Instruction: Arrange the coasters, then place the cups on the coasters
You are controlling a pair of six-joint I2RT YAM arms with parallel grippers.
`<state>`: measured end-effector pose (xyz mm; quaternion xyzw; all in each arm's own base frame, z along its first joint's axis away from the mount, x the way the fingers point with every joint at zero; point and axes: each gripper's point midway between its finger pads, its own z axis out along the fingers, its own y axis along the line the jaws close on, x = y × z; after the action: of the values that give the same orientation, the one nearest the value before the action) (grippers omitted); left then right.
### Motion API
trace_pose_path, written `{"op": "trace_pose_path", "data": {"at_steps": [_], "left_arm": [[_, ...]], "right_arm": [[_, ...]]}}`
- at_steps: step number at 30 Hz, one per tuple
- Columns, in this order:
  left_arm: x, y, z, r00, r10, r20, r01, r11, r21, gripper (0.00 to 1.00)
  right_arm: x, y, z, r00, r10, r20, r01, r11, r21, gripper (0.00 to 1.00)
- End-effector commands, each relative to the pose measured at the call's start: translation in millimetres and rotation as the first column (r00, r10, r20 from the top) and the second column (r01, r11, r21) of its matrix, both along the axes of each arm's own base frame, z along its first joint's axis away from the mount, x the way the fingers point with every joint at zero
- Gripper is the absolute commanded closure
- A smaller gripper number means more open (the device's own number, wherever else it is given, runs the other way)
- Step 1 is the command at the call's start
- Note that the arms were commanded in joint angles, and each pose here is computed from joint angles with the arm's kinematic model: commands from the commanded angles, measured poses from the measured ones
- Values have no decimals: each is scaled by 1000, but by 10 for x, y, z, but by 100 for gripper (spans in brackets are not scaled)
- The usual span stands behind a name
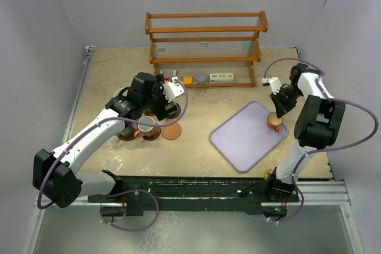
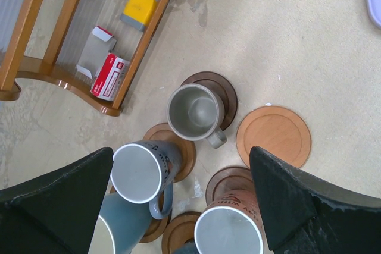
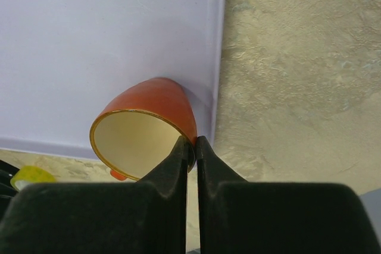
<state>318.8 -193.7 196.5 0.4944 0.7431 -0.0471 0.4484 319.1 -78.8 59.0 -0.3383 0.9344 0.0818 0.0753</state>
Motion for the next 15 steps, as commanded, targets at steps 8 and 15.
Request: {"op": "trace_pose_path", "data": {"at_steps": [8, 15], "left_arm": [[193, -118, 258, 998, 58, 33, -55, 996, -77, 5], [333, -356, 342, 997, 76, -6, -75, 978, -194, 8]], "right_arm": [[-14, 560, 655, 975, -184, 123, 154, 963, 221, 100], [181, 976, 984, 913, -311, 265, 234, 929, 287, 100]]}}
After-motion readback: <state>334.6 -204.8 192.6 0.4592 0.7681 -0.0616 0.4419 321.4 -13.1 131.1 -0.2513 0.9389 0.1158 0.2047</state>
